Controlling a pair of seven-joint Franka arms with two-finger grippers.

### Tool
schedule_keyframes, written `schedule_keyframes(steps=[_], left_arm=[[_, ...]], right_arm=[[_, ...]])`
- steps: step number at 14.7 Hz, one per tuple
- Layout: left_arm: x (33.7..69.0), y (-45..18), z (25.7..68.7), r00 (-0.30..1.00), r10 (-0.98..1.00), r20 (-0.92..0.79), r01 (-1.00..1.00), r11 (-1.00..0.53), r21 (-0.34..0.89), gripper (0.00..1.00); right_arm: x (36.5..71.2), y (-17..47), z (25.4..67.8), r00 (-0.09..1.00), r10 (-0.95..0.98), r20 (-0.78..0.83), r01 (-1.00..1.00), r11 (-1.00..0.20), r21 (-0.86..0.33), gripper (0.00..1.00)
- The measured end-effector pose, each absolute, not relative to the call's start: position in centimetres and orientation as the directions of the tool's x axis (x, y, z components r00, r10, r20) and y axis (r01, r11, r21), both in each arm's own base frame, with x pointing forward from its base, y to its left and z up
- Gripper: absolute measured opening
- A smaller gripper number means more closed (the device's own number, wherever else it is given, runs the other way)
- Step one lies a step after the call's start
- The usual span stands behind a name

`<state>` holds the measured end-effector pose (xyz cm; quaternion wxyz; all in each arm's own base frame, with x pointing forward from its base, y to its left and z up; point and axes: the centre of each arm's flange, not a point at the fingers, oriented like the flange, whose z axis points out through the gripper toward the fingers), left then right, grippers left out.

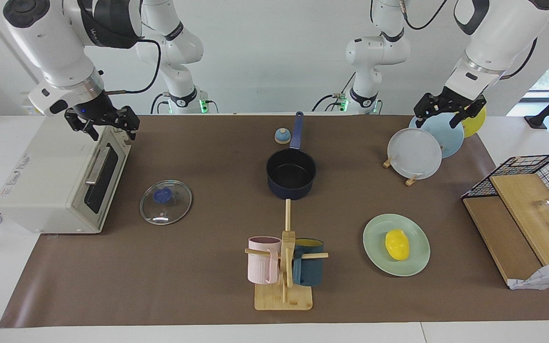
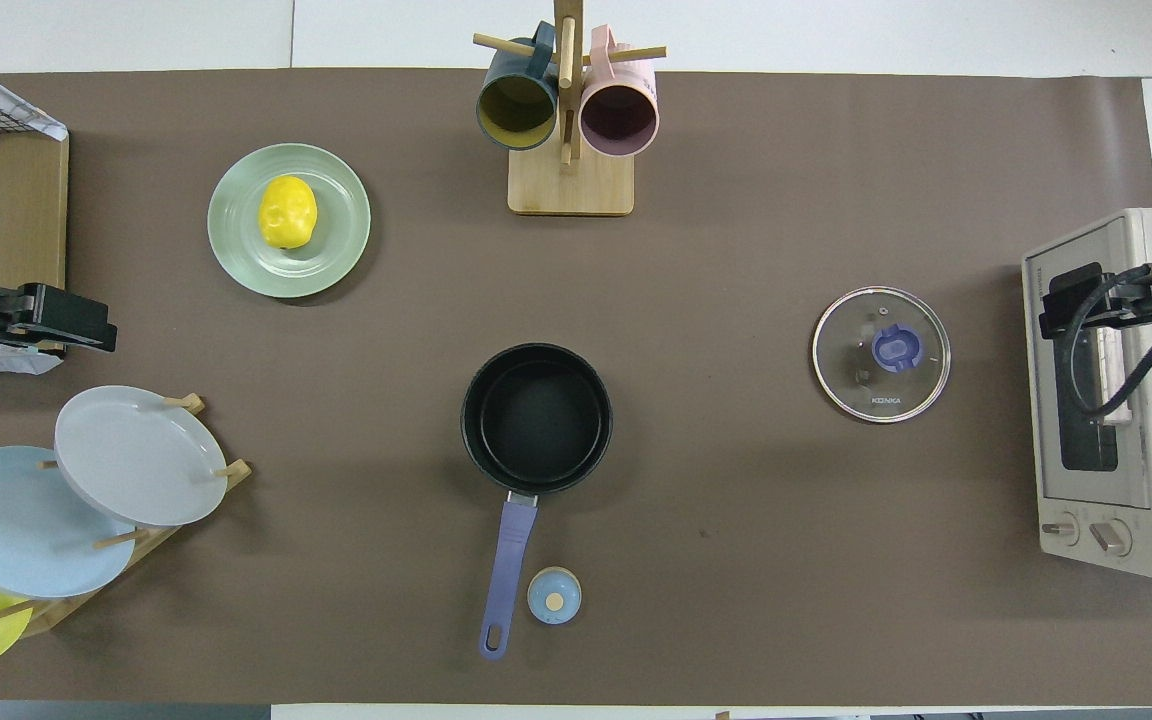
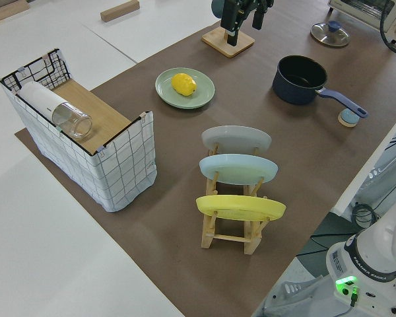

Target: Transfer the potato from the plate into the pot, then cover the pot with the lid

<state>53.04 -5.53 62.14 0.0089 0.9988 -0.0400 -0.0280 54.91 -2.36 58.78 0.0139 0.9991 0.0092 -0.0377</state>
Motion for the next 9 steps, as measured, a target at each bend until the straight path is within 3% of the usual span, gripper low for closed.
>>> schedule_keyframes(steps=[9], left_arm=[[53.13,-5.51,62.23,0.996,-0.080,-0.047,-0.079,-0.997,0.020,1.00]], right_arm=[[54.91,-2.36,58.78,0.997,0.017,-0.076,0.019,-0.999,0.027,1.00]])
